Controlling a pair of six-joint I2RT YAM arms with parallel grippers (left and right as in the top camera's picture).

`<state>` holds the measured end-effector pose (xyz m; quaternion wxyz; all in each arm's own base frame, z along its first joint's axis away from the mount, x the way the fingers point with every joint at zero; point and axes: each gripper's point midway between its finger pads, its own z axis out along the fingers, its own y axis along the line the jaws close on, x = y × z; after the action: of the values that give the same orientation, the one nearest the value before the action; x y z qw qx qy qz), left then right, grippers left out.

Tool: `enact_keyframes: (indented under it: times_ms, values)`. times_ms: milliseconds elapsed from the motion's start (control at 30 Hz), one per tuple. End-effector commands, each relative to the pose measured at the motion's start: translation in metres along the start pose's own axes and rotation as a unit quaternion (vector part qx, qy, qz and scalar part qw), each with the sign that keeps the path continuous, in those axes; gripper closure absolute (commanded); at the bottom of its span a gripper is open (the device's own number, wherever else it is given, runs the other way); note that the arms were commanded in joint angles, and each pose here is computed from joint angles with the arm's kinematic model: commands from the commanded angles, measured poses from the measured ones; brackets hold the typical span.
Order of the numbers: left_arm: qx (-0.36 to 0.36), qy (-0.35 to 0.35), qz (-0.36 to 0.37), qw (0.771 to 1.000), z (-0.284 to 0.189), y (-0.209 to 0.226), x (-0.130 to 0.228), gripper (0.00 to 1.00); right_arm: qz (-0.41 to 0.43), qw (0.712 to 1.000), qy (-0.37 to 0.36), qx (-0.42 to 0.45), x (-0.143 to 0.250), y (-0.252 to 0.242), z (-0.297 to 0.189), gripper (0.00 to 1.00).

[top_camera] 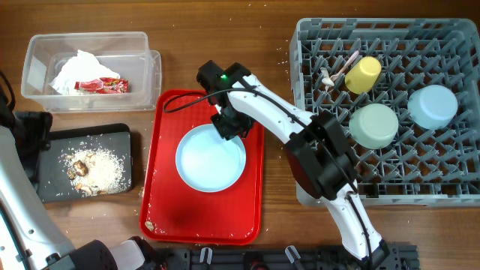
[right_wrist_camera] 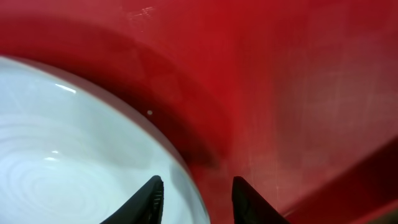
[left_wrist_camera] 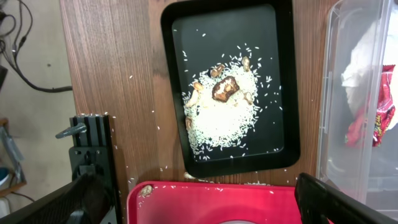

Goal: Sort waste into correct bins and load items into the dishwasher rack
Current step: 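Reach the right gripper to the plate and grasp its rim, then carry the plate with the right gripper and stand it upright in the rack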

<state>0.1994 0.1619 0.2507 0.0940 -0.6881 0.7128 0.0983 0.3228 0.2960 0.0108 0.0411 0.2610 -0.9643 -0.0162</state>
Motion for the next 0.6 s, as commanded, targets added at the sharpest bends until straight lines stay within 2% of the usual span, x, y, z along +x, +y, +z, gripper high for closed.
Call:
enact_keyframes:
  times_ms: [0,67,167,300,433,567]
  values:
    - [-0.003,-0.014,-0.002,1.0,-0.003,0.004,-0.006,0.0,0.005,1.0,0.014,0.01,0.001,-0.005,0.015,0.81]
    - [-0.003,-0.014,-0.002,1.0,-0.003,0.004,-0.006,0.0,0.017,1.0,0.015,0.005,0.001,-0.003,0.015,0.94]
    - [-0.003,-0.014,-0.002,1.0,-0.003,0.004,-0.006,0.0,0.031,0.999,0.015,0.007,0.003,-0.006,0.008,0.96]
    - [-0.003,-0.014,-0.002,1.0,-0.003,0.004,-0.006,0.0,0.07,0.996,-0.047,0.029,-0.005,-0.048,-0.063,0.96]
    - [-0.003,-0.014,-0.002,1.0,-0.003,0.004,-0.006,0.0,0.159,0.972,-0.151,0.088,0.012,-0.137,-0.163,0.96]
    - [-0.003,-0.014,-0.002,1.0,-0.003,0.004,-0.006,0.0,0.274,0.925,-0.222,0.142,0.062,-0.233,-0.238,0.96]
